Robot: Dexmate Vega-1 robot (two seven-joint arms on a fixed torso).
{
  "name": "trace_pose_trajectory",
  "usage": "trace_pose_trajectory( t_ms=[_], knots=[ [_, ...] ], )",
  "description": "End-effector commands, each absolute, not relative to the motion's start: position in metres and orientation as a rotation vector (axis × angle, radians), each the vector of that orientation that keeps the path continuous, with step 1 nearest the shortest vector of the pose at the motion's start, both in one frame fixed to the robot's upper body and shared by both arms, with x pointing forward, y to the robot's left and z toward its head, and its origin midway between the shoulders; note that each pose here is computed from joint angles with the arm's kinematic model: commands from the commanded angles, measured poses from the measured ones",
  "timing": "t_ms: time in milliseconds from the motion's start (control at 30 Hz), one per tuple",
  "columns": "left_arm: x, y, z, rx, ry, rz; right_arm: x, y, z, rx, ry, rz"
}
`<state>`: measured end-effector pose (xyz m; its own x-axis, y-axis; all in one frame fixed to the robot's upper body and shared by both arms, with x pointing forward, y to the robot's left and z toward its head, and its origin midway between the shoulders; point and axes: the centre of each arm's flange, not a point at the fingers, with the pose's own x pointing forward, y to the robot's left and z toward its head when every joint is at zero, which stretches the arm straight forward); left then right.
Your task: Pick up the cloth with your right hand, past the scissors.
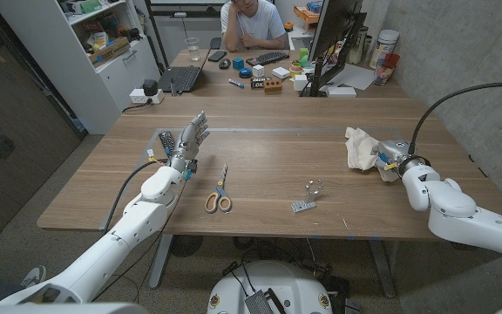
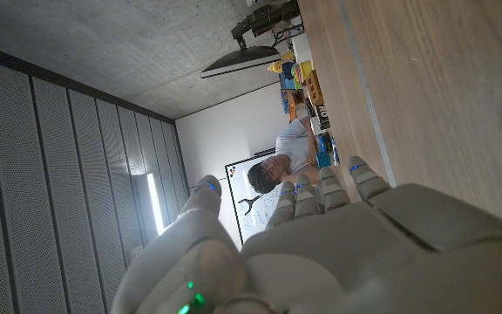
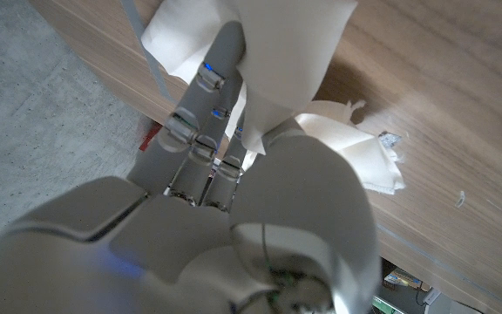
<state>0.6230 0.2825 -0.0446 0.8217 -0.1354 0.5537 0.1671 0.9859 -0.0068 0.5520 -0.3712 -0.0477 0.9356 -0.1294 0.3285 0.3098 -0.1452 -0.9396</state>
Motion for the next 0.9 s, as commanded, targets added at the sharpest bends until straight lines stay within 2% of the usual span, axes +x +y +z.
trace_pose_trajectory(
  t_ms=[33, 900],
  knots=[
    [0.625, 0.283, -0.044, -0.054, -0.578, -0.164, 0.554, -0.371, -0.043, -1.617, -0.121, -0.336],
    [0.634, 0.285, -0.038, -0.072, -0.595, -0.164, 0.537, -0.364, -0.015, -1.645, -0.172, -0.411]
  ],
)
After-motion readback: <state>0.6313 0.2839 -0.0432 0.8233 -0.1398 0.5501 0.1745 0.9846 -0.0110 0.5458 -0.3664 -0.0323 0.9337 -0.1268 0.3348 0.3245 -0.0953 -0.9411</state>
